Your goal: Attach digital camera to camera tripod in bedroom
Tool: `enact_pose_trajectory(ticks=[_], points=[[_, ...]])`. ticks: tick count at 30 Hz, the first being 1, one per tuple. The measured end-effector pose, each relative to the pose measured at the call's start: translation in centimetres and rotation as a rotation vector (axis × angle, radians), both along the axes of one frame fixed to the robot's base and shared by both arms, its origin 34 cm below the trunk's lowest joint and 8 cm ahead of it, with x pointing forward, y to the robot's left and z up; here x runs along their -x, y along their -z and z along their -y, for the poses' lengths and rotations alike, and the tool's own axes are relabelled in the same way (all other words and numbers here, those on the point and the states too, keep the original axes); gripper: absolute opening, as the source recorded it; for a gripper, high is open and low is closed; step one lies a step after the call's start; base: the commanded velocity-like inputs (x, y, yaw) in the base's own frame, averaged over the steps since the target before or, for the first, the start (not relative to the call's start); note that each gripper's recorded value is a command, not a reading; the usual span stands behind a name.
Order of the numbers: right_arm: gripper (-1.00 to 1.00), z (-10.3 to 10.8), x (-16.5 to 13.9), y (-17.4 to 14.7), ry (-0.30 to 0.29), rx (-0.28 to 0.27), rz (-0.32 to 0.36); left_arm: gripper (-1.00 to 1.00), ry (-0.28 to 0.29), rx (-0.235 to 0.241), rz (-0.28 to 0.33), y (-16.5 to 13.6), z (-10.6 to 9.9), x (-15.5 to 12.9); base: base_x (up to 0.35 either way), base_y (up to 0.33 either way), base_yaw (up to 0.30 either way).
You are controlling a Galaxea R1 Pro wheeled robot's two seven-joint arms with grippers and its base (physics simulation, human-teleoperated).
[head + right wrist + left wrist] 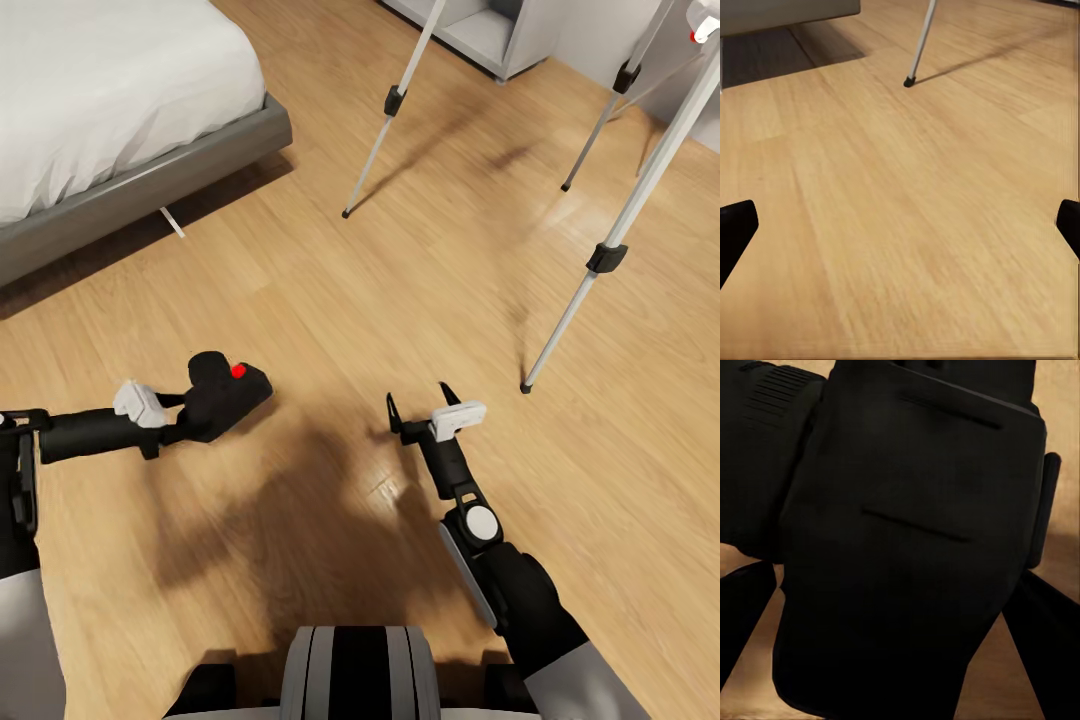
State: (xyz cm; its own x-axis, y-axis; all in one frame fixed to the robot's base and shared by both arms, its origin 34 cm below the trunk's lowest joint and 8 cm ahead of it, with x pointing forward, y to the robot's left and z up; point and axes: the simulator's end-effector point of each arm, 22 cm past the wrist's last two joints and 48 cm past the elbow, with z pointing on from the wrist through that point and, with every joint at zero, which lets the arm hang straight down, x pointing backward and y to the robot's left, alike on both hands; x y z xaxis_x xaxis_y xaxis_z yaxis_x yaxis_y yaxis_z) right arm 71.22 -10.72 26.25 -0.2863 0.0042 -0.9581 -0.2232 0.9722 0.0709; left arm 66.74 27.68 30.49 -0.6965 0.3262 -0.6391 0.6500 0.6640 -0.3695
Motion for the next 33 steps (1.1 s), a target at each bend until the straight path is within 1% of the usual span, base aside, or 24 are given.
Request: enact_pose_trajectory(ticks=[1,3,4,7,9,10,11,13,14,15,19,23,33], points=[[1.0,0.1,0.0,0.1,0.002,0.001,-0.002,-1.0,-0.024,0.002,0.003,-0.1,-0.6,-0.1,0.0,0.0,0.0],[1.0,0.3,0.0,0.2,0.009,0.005,-0.005,-1.0,-0.056,0.004,0.007,-0.2,-1.4,-0.3,0.0,0.0,0.0],[1.0,0.6,0.0,0.3,0.022,0.01,-0.009,-1.0,-0.072,0.006,0.007,-0.3,-1.7,-0.4,0.0,0.0,0.0],[1.0,1.4,0.1,0.6,0.051,0.023,-0.022,-1.0,-0.082,0.009,0.005,-0.3,-1.9,-0.4,0.0,0.0,0.0],[1.0,1.9,0.3,1.1,0.071,0.036,-0.042,-1.0,-0.084,0.011,0.004,-0.3,-1.8,-0.4,0.0,0.0,0.0],[1.0,2.1,0.4,1.5,0.08,0.045,-0.057,-1.0,-0.084,0.013,0.002,-0.3,-1.8,-0.4,0.0,0.0,0.0],[1.0,2.5,0.8,2.4,0.093,0.065,-0.095,-1.0,-0.079,0.017,-0.003,-0.2,-1.4,-0.3,0.0,0.0,0.0],[1.0,2.9,1.2,3.3,0.101,0.086,-0.138,-1.0,-0.066,0.021,-0.009,-0.1,-0.9,-0.2,0.0,0.0,0.0],[1.0,3.0,1.4,3.8,0.103,0.097,-0.16,-1.0,-0.058,0.022,-0.011,0.0,-0.6,-0.2,0.0,0.0,0.0],[1.0,3.3,1.9,4.6,0.107,0.117,-0.2,-1.0,-0.039,0.025,-0.012,0.0,0.1,-0.1,0.0,0.0,0.0],[1.0,4.0,2.7,6.1,0.113,0.153,-0.272,-1.0,-0.012,0.032,-0.019,0.1,1.2,0.1,0.0,0.0,0.0],[1.0,4.5,2.9,6.5,0.117,0.169,-0.293,-1.0,-0.014,0.033,-0.022,0.0,1.3,0.1,0.0,0.0,0.0],[1.0,4.9,2.7,6.3,0.12,0.179,-0.295,-1.0,-0.013,0.038,-0.026,0.0,1.6,0.1,0.0,0.0,0.0]])
